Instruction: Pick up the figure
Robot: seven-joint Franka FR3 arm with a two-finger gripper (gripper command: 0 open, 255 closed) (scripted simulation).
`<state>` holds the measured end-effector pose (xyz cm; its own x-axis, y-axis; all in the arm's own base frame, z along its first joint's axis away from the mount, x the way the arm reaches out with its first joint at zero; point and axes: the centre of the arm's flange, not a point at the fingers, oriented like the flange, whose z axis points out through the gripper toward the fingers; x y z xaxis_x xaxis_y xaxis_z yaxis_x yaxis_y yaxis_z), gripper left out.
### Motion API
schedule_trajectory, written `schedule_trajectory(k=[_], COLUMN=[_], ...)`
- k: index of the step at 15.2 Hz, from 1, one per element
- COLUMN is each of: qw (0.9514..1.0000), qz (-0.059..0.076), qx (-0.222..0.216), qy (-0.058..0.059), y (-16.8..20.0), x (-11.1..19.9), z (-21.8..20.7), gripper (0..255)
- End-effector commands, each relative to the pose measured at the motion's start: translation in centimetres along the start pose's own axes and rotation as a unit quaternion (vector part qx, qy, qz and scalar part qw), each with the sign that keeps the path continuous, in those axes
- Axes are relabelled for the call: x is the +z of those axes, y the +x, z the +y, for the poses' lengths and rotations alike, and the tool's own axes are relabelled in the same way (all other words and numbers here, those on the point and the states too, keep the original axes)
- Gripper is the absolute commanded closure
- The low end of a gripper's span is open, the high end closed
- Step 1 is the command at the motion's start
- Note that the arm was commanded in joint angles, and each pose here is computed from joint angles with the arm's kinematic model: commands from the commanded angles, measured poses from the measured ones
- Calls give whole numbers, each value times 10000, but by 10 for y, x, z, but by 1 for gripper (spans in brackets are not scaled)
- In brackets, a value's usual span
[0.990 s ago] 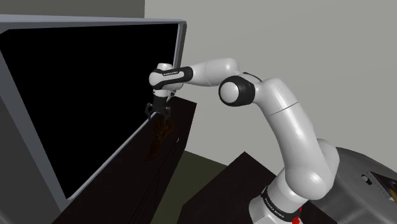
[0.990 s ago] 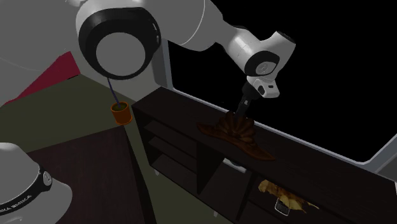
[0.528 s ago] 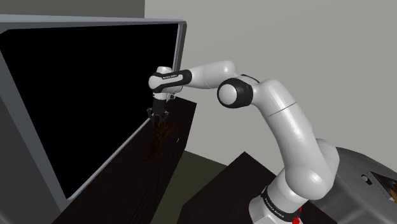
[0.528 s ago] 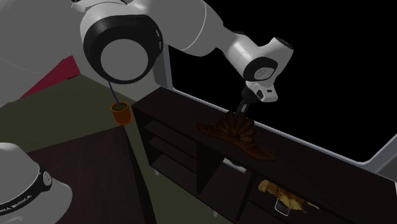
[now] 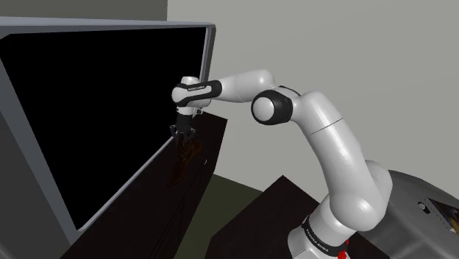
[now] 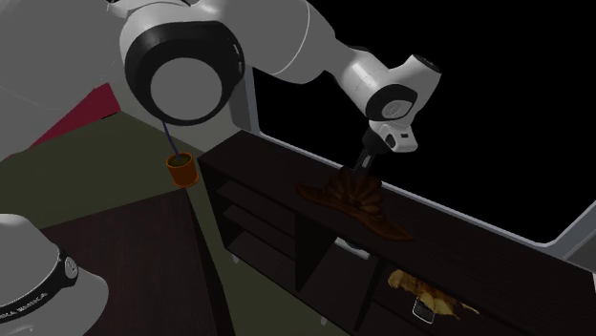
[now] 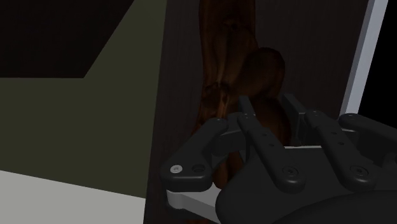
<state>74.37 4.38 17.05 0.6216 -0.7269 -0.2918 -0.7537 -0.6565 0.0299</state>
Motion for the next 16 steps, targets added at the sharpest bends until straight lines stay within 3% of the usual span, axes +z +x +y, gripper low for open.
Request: schedule_trajectory(k=[1, 16], qw=[10000, 10000], qz=[1, 1], qx=[0, 0], qy=[2, 2], y=[-3, -23], x=[-8, -74], z=[0, 3], gripper=[255, 255])
